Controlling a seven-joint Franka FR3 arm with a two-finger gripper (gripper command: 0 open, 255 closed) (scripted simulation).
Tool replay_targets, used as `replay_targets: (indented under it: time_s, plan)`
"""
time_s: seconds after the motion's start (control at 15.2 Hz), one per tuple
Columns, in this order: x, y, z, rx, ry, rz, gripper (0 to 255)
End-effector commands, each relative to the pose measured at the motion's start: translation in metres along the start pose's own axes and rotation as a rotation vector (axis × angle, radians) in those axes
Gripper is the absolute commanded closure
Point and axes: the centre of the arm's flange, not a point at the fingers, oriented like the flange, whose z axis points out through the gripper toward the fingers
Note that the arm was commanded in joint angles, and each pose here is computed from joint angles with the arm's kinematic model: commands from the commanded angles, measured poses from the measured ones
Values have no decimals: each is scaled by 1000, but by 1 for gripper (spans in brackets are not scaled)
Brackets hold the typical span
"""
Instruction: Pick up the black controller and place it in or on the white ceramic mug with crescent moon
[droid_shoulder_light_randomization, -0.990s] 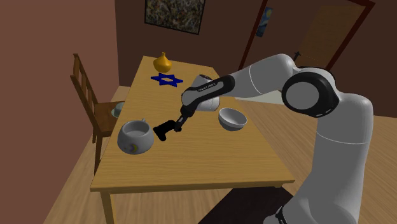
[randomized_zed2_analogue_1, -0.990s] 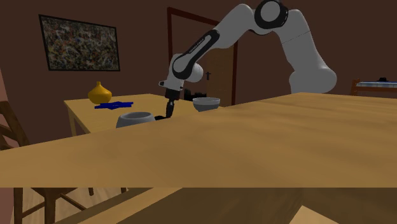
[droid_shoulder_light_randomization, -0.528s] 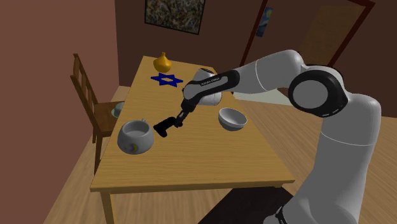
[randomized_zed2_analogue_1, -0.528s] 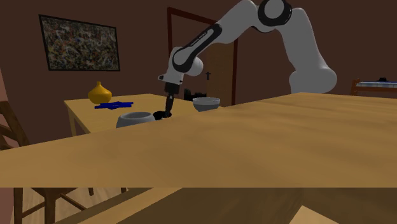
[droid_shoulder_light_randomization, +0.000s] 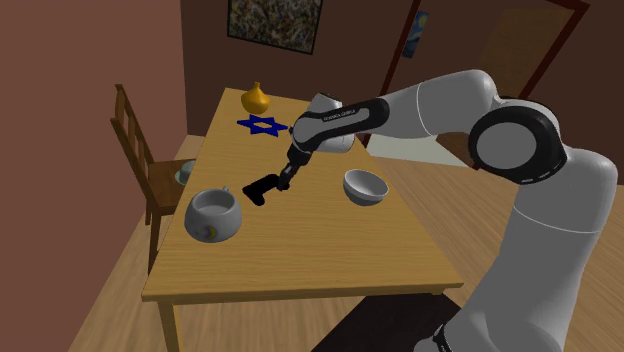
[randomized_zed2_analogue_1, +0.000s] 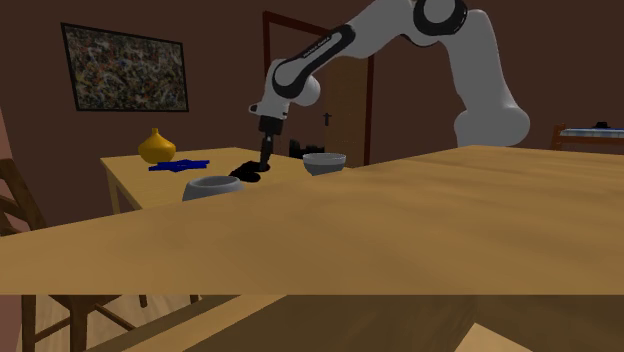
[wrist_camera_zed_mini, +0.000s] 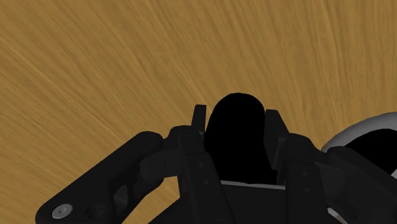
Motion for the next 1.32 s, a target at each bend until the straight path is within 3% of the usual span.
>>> replay_targets:
  time_s: [0.0,1.06,1.25]
  plan:
    - [3,-1,-9,0,0,0,255]
    - [23,-8,-91,0,0,0,255]
    - [36,-30,-86,0,0,0,255]
